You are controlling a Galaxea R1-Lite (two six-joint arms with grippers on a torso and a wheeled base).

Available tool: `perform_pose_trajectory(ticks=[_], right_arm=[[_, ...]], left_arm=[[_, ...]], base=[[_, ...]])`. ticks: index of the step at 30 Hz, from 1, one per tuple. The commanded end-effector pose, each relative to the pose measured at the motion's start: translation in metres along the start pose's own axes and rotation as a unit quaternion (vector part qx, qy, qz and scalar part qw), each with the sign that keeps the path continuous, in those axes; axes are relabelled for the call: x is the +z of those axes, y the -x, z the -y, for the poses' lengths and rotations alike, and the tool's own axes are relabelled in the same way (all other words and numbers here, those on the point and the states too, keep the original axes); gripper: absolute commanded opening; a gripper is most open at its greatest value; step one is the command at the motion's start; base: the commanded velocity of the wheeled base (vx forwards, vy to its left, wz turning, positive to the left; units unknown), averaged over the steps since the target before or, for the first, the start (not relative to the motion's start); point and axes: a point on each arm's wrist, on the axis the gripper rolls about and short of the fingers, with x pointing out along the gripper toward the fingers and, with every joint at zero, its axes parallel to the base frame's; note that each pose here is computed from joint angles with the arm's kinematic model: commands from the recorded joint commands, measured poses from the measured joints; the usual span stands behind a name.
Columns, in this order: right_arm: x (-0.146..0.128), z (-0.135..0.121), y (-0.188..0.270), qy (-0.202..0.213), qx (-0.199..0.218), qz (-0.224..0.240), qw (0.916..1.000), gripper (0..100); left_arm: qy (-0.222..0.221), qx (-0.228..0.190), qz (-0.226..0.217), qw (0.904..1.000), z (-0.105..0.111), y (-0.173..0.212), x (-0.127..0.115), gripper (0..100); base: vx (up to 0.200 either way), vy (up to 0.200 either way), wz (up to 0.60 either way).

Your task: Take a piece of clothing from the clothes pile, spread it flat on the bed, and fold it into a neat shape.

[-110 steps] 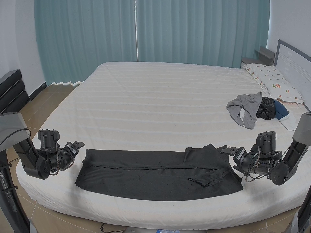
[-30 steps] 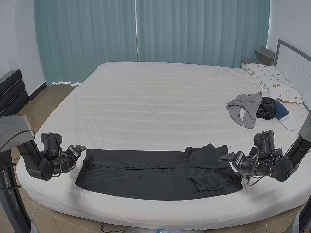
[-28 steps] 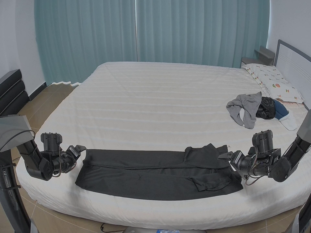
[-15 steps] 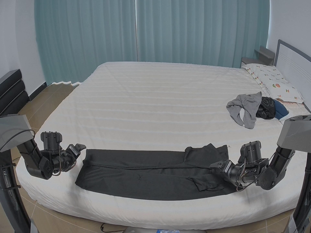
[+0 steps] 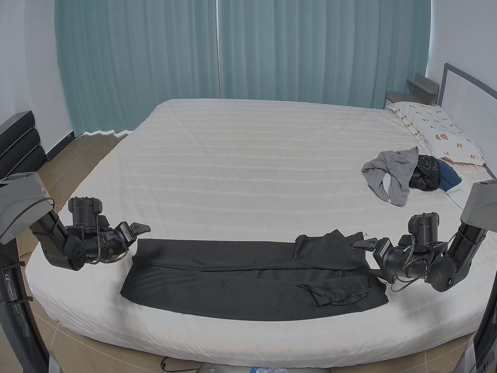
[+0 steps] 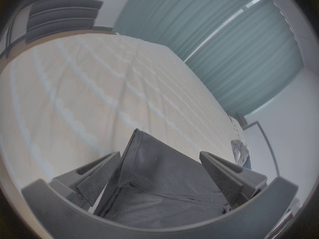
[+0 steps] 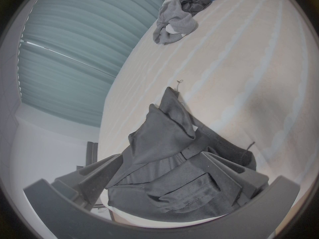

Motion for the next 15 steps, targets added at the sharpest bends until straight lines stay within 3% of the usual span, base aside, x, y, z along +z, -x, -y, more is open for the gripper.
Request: perform_pose_trajectory(ticks=[1,6,15], right_arm=[[0.01,0.009,0.001,-0.015,0.006,-0.001,0.9999,100],[0.011,0.01,-0.001,-0.014,0.01,-0.001,0.9999,100],[0.009,0.009,0.0,-0.013,0.011,-0.003,0.9999,100]], left_arm=[[-0.019,0.008,-0.023,0.9995,-0.008,-0.021,-0.01,100],[-0.033,0.015,-0.026,0.999,-0.009,-0.024,-0.014,100],[-0.081,0.065,-0.035,0.994,-0.018,-0.03,-0.031,100]], base=[[0.0,0.0,0.0],[0.0,0.0,0.0],[0.0,0.0,0.0]])
